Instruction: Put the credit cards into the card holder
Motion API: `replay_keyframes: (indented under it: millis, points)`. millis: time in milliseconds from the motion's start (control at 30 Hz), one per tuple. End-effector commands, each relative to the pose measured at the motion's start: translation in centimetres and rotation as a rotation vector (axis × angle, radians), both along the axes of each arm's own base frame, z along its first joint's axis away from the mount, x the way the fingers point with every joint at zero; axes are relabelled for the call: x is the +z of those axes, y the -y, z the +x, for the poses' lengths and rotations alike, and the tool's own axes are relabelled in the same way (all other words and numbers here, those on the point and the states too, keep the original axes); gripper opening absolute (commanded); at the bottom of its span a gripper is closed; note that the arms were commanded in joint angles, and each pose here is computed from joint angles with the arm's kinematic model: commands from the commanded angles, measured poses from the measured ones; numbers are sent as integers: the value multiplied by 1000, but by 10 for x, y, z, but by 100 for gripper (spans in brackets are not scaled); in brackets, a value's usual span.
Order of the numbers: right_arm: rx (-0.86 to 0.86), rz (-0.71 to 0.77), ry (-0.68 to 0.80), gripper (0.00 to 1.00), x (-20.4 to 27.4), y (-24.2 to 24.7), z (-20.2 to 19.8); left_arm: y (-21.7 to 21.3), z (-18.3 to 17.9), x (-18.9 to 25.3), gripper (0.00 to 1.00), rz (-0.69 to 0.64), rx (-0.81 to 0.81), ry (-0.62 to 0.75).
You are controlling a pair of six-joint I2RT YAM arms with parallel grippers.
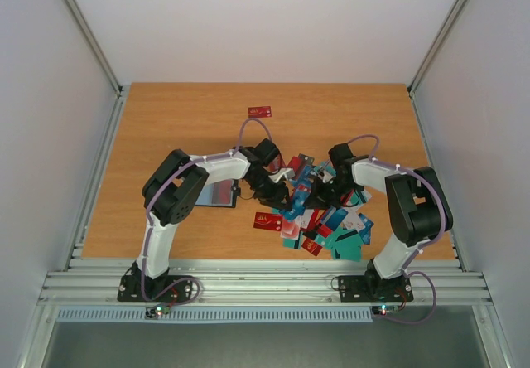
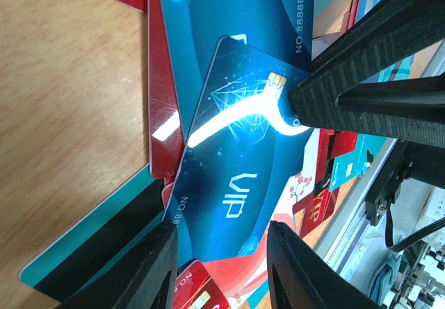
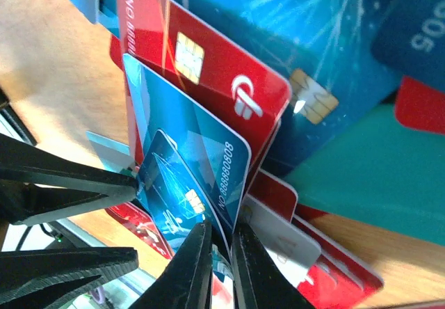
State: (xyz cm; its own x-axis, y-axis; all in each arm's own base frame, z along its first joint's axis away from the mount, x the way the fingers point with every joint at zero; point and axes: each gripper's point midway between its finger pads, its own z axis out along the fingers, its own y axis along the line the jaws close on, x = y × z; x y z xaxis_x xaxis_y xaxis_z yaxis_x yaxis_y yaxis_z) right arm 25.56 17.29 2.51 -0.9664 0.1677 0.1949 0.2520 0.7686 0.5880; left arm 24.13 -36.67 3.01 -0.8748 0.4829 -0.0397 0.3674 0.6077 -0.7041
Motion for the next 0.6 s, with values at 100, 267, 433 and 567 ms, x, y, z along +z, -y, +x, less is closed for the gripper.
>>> replay_keyframes:
  millis: [100,267,433,567]
  points:
    - [3,-84,-66,12,-7,13,-18,-3,-6,-17,38,50,3,-12]
    - [1,-94,-72,14,-6,15,-22,-3,-6,-17,38,49,7,-13]
    - [-6,-103,-79,20,-6,17,-26,-3,-7,-18,37,47,9,-15]
    - [-15,-105,-82,18,-7,18,-29,-2,-6,-18,37,43,12,-18]
